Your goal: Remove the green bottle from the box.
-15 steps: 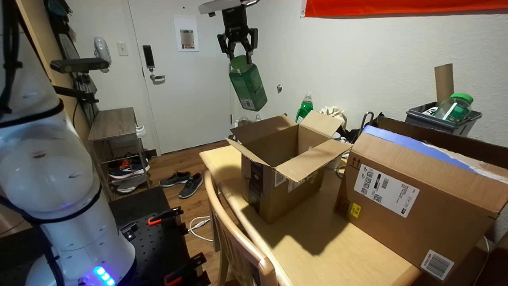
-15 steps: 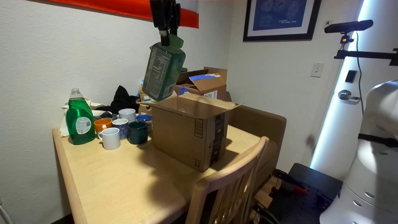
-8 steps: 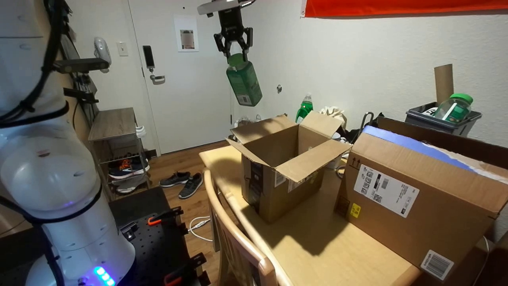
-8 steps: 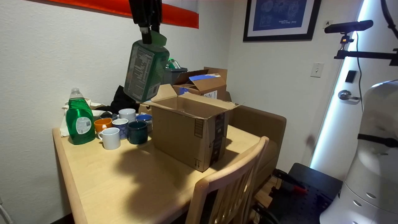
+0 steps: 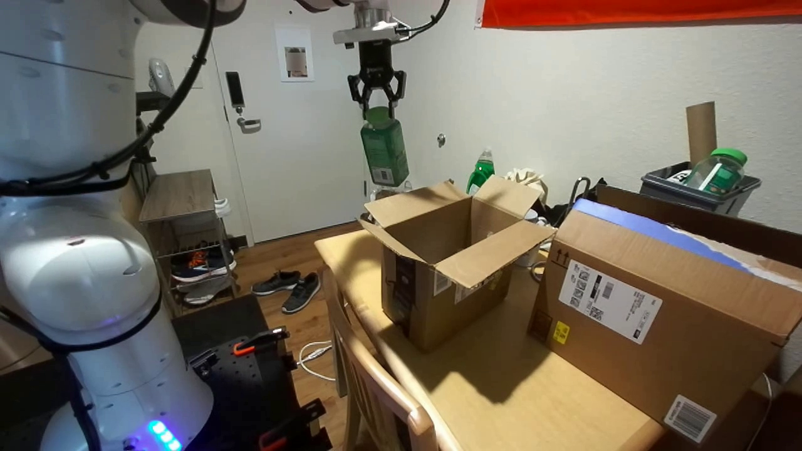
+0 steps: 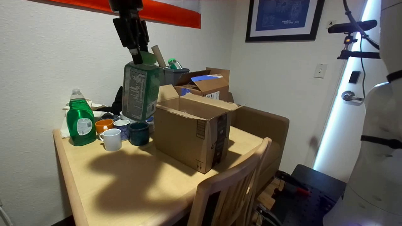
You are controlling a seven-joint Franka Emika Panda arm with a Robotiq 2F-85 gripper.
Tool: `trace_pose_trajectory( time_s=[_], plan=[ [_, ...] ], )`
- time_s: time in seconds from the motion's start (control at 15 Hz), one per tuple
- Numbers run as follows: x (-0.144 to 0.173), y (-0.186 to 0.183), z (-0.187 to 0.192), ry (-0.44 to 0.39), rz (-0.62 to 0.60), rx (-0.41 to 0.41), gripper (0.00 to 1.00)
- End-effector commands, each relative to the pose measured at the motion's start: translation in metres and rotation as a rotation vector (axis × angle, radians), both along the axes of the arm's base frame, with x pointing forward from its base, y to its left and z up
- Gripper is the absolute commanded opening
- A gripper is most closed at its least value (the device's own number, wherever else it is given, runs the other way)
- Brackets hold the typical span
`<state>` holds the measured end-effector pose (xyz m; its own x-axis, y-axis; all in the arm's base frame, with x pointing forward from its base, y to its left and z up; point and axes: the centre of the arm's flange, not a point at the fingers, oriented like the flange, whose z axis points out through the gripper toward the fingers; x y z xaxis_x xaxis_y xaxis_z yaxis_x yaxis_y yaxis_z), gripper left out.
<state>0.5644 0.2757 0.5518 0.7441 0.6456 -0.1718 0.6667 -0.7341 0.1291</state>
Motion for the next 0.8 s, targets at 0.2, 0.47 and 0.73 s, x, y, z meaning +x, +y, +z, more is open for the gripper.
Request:
trace_pose_trajectory(
  time_s=[0.2,0.47,0.73],
  plan=[
    [0.044,0.012,-0.019,0.059,0.070,0.005,0.39],
    [0.055,0.012,-0.046,0.007,0.065,-0.021,0.39],
    [0.065,0.015,-0.071,-0.064,0.066,-0.051,0.39]
  ],
)
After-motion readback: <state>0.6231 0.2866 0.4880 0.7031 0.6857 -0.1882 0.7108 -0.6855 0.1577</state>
